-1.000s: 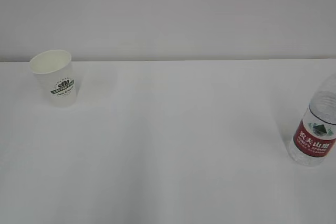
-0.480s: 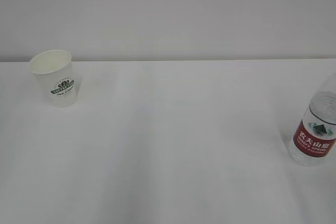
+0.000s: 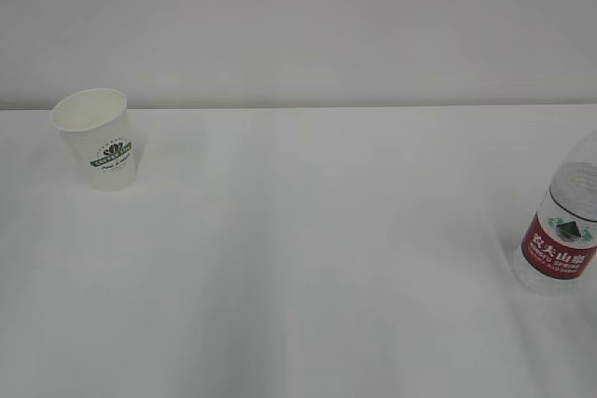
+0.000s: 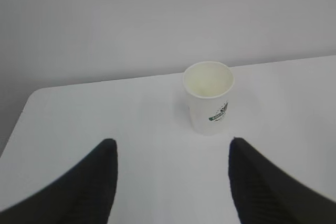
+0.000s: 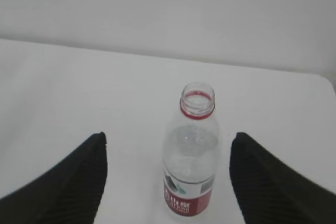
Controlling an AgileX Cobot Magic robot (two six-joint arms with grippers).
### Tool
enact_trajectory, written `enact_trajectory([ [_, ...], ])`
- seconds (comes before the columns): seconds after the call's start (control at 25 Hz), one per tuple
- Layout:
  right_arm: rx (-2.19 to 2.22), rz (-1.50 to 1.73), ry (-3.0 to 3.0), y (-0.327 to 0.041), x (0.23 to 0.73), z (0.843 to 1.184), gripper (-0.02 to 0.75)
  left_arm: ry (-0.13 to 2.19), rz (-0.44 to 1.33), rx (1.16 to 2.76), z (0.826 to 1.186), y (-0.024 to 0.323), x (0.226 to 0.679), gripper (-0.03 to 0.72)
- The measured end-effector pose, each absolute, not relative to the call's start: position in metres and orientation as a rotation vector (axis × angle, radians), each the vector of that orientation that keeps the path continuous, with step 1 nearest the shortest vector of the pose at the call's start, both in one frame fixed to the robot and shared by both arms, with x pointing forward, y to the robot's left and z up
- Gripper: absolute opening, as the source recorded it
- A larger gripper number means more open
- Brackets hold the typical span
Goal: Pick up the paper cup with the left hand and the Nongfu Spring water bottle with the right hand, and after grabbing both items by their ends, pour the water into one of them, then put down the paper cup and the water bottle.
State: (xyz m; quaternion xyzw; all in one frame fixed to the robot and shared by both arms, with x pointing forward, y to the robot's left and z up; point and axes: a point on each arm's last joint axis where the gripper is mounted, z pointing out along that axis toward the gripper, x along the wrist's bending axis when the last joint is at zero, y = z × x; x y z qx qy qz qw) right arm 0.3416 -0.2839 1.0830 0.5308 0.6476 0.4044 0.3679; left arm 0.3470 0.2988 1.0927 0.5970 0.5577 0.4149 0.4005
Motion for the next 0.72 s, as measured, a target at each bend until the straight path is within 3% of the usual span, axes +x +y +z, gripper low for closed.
enact_trajectory([
  [0.44,1.270,1.091,1.582,-0.283,0.355,1.092,0.549,1.381,1.064,1.510,1.089,0.297,0.378,0.486],
  [0.72,1.245,1.108,1.547,-0.281,0.371,1.077,0.549,1.374,1.060,1.520,1.083,0.295,0.400,0.486],
])
